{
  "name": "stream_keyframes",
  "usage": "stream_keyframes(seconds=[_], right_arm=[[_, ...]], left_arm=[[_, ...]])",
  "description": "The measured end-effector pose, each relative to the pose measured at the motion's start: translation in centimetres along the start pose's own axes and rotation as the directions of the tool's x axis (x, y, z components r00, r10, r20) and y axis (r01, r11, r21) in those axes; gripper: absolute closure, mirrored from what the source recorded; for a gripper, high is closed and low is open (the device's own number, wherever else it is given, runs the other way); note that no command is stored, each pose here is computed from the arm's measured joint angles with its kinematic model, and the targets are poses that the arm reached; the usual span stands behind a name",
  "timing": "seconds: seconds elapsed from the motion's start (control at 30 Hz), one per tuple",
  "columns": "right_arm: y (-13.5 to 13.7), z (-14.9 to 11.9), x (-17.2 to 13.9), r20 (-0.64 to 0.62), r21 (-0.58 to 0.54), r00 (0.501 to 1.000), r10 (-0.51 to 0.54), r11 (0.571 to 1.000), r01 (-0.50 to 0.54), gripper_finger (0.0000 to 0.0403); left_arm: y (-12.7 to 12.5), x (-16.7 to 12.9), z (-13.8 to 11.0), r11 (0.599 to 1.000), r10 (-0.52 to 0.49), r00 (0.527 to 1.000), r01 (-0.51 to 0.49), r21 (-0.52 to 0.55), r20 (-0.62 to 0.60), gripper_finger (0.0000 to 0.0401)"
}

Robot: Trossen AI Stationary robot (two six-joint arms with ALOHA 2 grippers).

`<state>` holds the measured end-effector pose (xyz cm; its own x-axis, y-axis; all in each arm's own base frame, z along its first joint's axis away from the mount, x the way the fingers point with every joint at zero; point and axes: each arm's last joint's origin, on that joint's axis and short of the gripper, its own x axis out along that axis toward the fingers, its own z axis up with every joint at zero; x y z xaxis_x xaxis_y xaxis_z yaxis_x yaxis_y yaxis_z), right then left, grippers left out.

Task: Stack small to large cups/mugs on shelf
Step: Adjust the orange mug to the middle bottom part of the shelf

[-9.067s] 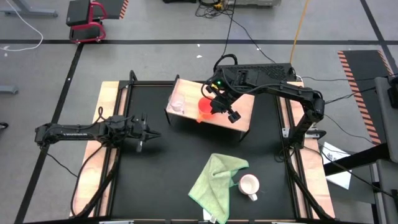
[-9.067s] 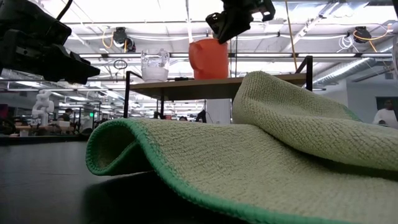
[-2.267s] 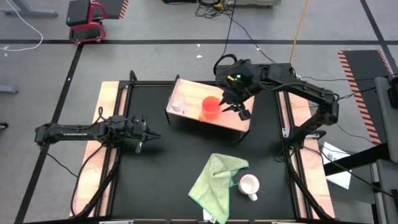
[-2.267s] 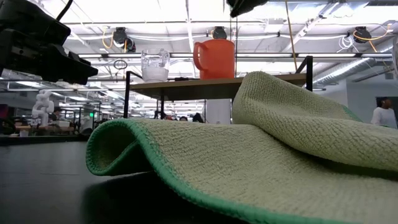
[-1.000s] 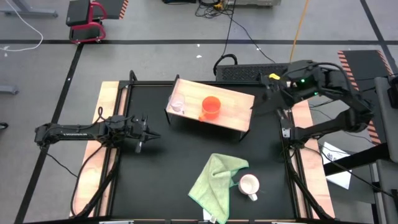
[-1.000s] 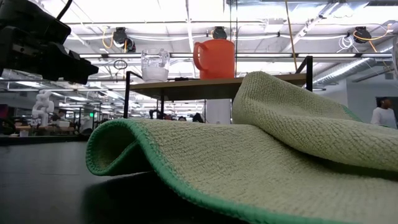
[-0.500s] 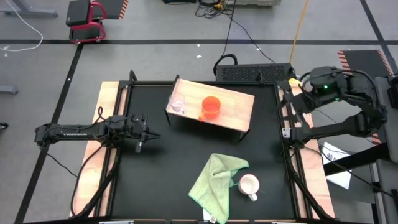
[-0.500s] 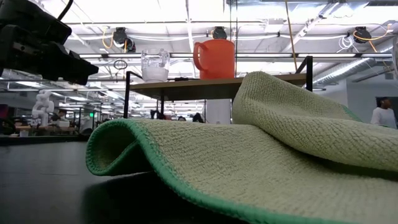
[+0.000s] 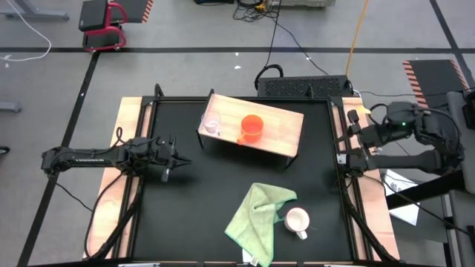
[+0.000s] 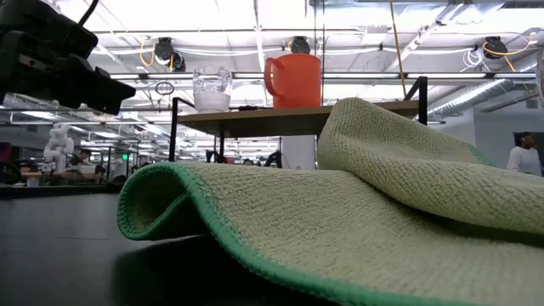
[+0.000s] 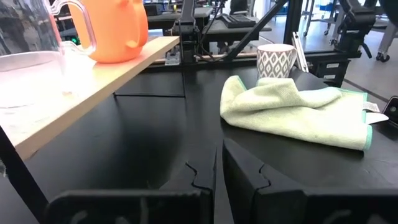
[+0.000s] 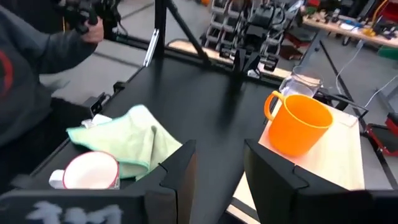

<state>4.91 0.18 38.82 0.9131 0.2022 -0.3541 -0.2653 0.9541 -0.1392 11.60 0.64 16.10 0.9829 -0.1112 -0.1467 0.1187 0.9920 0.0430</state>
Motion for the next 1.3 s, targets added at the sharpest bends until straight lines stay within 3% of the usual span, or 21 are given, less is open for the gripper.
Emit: stream_keyframes(seconds=[0.2,0.57,0.77,1.03,1.17,1.3], right_arm=[[-0.1,-3.3,1.6,-0.004,0.099,0.99,-0.143,0.985,0.143,0.0277],[0.1,-9.5,6.0,-0.01,0.133,0.991,-0.135,0.982,0.135,0.0277],[0.7,-10.5,5.2,0.077,0.118,0.984,-0.158,0.982,0.149,0.0277],[1.3,-10.8,4.0,0.176,0.199,0.971,-0.162,0.972,0.126,0.0279],[1.5,-11.0,4.4,0.227,0.182,0.97,-0.087,0.982,0.046,0.0298],[1.3,-11.5,5.2,0.242,0.192,0.967,-0.083,0.981,0.036,0.0327]], left_arm=[[0.0,0.0,0.0,1.0,-0.001,1.0,0.001,-0.008,-0.004,0.037],[0.0,0.0,-0.1,1.0,0.0,1.0,0.0,-0.005,-0.005,0.037],[0.0,0.0,-0.4,1.0,-0.009,0.999,0.008,-0.015,-0.04,0.037],[-0.1,0.0,-0.6,1.0,-0.013,0.998,0.012,-0.017,-0.058,0.037],[-0.1,0.0,-0.6,1.0,-0.013,0.998,0.013,0.002,-0.058,0.037],[-0.1,0.0,-0.6,0.999,-0.013,0.998,0.015,0.032,-0.057,0.037]])
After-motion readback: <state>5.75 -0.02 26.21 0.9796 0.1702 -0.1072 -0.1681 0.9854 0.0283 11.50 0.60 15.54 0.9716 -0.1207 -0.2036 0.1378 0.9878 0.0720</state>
